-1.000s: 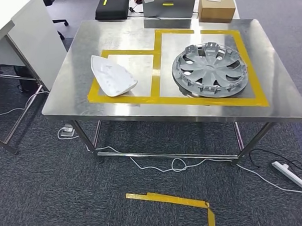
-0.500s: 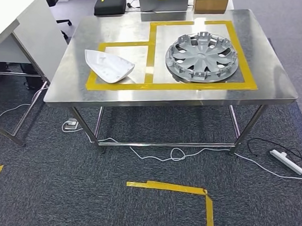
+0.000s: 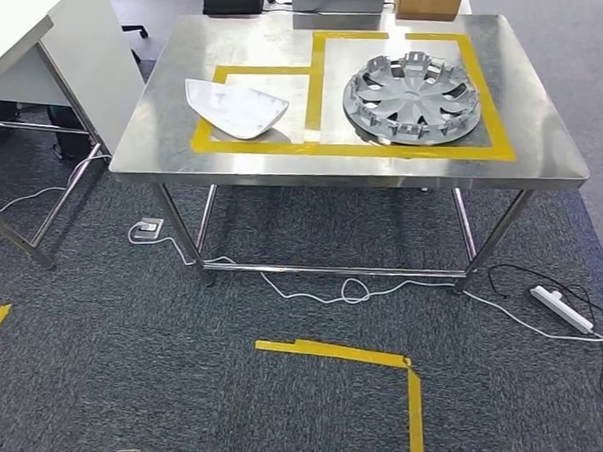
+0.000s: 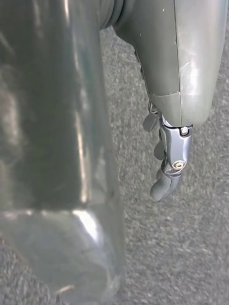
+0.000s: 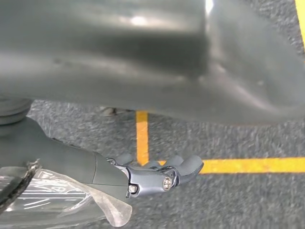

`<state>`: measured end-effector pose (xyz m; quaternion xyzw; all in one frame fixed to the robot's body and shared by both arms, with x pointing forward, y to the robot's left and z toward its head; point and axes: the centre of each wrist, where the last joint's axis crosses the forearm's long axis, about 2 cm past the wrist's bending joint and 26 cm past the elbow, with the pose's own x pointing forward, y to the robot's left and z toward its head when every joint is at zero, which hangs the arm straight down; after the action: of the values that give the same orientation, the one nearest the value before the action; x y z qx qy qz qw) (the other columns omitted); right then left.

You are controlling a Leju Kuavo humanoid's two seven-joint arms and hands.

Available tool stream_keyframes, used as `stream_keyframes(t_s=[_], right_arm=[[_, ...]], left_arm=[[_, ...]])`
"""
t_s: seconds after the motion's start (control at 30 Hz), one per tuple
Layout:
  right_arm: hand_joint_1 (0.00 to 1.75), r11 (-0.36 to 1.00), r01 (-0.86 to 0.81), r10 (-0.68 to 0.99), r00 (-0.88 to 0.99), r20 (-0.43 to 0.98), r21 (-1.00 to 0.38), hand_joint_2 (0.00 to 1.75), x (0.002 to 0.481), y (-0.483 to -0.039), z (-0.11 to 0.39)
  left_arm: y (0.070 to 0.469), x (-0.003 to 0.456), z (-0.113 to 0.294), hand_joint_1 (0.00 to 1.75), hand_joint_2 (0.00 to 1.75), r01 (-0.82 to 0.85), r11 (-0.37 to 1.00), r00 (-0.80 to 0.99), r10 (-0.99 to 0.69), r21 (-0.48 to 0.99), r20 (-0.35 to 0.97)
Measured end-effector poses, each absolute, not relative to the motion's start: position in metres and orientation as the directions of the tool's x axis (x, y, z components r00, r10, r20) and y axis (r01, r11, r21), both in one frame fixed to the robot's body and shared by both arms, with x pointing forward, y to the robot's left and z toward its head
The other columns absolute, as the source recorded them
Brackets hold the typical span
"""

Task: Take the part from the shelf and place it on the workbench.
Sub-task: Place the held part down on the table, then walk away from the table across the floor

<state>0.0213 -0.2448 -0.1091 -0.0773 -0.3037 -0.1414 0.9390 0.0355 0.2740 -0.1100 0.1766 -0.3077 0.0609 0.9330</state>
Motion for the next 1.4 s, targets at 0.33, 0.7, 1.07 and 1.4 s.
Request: stream_keyframes(t_s=[0.33,0.7,1.07,1.4], right_arm=[[0.00,0.958,0.282,-0.193,0.777,0.599,-0.058,0.00,0.025,-0.251,-0.110],[0.00,0.965,0.255,-0.175,0.791,0.587,-0.056,0.00,0.025,-0.252,-0.111],[0.00,0.966,0.248,-0.165,0.794,0.585,-0.065,0.00,0.024,-0.258,-0.111],[0.00,0.967,0.246,-0.163,0.798,0.580,-0.066,0.00,0.021,-0.260,-0.112]], left_arm=[[0.275,0.031,-0.111,0.00,0.00,-0.231,0.930,0.819,0.029,0.284,0.573],[0.274,0.035,-0.110,0.00,0.00,-0.215,0.935,0.816,0.013,0.283,0.577],[0.270,0.034,-0.110,0.00,0.00,-0.215,0.936,0.819,0.017,0.278,0.574],[0.270,0.032,-0.110,0.00,0.00,-0.218,0.935,0.821,0.022,0.278,0.570]])
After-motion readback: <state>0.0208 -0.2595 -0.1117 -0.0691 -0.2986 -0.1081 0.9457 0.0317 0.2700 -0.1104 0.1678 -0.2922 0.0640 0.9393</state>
